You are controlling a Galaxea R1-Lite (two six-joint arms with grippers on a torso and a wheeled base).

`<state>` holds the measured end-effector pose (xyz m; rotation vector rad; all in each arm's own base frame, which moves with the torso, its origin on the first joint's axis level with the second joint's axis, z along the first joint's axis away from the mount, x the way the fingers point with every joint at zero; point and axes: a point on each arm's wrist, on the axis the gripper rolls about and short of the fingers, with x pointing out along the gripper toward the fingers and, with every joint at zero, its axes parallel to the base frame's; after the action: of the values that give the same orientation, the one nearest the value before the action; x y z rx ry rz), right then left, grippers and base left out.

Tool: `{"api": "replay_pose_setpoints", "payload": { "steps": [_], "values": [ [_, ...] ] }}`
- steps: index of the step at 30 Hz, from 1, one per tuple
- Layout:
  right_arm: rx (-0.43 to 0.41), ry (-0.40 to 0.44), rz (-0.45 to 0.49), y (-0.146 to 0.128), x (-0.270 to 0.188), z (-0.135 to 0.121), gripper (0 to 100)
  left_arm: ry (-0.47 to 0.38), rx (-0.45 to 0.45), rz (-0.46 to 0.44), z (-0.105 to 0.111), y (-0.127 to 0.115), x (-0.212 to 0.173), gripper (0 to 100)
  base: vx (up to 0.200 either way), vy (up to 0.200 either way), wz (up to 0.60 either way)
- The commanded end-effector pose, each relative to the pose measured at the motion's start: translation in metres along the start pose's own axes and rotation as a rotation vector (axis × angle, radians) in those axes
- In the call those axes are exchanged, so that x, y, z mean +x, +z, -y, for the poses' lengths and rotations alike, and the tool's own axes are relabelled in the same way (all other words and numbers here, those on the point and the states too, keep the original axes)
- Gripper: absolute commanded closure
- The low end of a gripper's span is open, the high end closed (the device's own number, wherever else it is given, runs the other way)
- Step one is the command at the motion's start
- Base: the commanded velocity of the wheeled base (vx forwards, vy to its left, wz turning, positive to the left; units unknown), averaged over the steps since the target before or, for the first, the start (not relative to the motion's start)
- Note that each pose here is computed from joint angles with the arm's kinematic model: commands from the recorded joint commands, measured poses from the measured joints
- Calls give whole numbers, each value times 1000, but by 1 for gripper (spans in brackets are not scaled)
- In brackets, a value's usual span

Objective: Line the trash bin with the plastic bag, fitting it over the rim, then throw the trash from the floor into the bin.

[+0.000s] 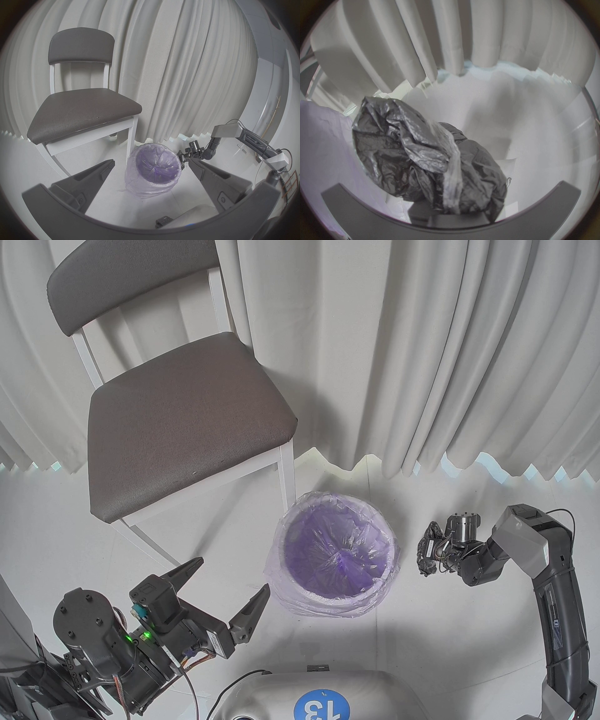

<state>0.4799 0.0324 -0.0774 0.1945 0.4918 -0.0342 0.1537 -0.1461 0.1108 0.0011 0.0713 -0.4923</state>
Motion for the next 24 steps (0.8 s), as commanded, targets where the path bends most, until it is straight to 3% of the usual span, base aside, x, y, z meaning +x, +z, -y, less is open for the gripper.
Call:
{"api": "replay_pose_setpoints", "payload": {
  "steps": [1,3,4,10,22,24],
  "values": [
    [-98,37,123,43,-37,-16,100,9,8,18,-2,2,0,0,0,0,0],
    [-98,37,123,43,-37,-16,100,9,8,18,-2,2,0,0,0,0,0],
    [-172,33,171,65,-55,-16,100,7,10,16,-2,2,1,0,0,0,0],
    [-238,38,234,96,-98,-22,100,8,14,23,-2,3,0,0,0,0,0],
    [-271,120,365,122,-184,-50,100,5,13,32,-2,5,-1,0,0,0,0],
    [-279,170,377,121,-205,-66,100,4,17,35,-2,6,-1,0,0,0,0]
  ]
}}
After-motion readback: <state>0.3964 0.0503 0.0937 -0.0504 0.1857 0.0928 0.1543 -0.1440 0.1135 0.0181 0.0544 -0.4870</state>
